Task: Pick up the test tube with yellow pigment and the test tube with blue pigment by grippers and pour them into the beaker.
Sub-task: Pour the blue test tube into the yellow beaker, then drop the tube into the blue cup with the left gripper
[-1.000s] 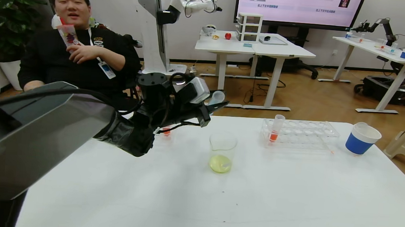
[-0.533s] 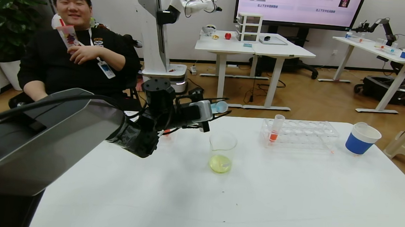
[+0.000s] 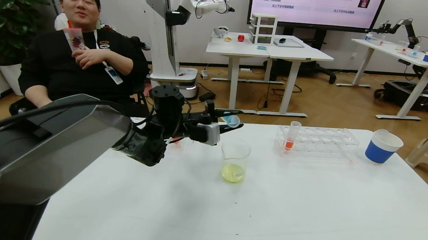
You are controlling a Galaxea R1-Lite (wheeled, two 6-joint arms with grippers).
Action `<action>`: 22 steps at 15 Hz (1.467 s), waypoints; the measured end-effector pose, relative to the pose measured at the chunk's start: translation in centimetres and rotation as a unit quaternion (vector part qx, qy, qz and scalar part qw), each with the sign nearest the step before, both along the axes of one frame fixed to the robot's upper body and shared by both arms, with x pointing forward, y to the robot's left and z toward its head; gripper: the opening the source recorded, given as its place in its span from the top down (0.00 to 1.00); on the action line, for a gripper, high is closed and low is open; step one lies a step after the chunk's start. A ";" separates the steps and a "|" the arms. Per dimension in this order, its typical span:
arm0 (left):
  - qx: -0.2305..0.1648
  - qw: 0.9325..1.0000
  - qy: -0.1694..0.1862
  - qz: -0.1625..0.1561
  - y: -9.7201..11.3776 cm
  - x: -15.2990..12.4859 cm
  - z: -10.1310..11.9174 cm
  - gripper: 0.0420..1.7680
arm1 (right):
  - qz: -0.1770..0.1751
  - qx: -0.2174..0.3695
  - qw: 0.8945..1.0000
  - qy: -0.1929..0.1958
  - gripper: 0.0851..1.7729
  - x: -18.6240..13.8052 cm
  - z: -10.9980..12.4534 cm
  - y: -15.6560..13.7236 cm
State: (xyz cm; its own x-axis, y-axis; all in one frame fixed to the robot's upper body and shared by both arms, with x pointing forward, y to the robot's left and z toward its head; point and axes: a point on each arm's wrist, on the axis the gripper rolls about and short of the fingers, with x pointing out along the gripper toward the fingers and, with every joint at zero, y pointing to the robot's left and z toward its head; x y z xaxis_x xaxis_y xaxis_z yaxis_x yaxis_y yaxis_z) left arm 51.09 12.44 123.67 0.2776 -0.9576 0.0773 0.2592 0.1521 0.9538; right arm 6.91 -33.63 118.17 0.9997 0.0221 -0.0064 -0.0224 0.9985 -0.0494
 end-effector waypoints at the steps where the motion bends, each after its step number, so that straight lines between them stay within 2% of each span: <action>1: 0.008 1.000 -0.014 -0.001 0.0 0.0 -0.2 0.73 | 0.000 0.000 1.000 0.000 0.02 0.0 0.0 0.0; 11: 0.037 0.993 -0.116 0.003 -0.5 0.8 -1.0 0.73 | 0.000 0.000 1.000 0.000 0.02 0.0 0.0 0.0; 20: 0.050 0.986 -0.161 0.006 -0.6 0.9 -1.3 0.73 | 0.000 0.000 1.000 0.000 0.02 0.0 0.0 0.0; 22: 0.055 0.982 -0.179 0.005 -0.7 0.9 -1.4 0.73 | 0.000 0.000 1.000 0.000 0.02 0.0 0.0 0.0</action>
State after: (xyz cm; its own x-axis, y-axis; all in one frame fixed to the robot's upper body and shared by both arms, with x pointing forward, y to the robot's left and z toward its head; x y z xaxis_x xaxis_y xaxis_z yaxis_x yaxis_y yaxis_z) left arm 51.95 11.75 122.27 0.2613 -0.9628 0.0687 -0.0967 0.0447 0.9943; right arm 6.91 -33.63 118.17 0.9997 0.0221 -0.0068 -0.0224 0.9985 -0.0494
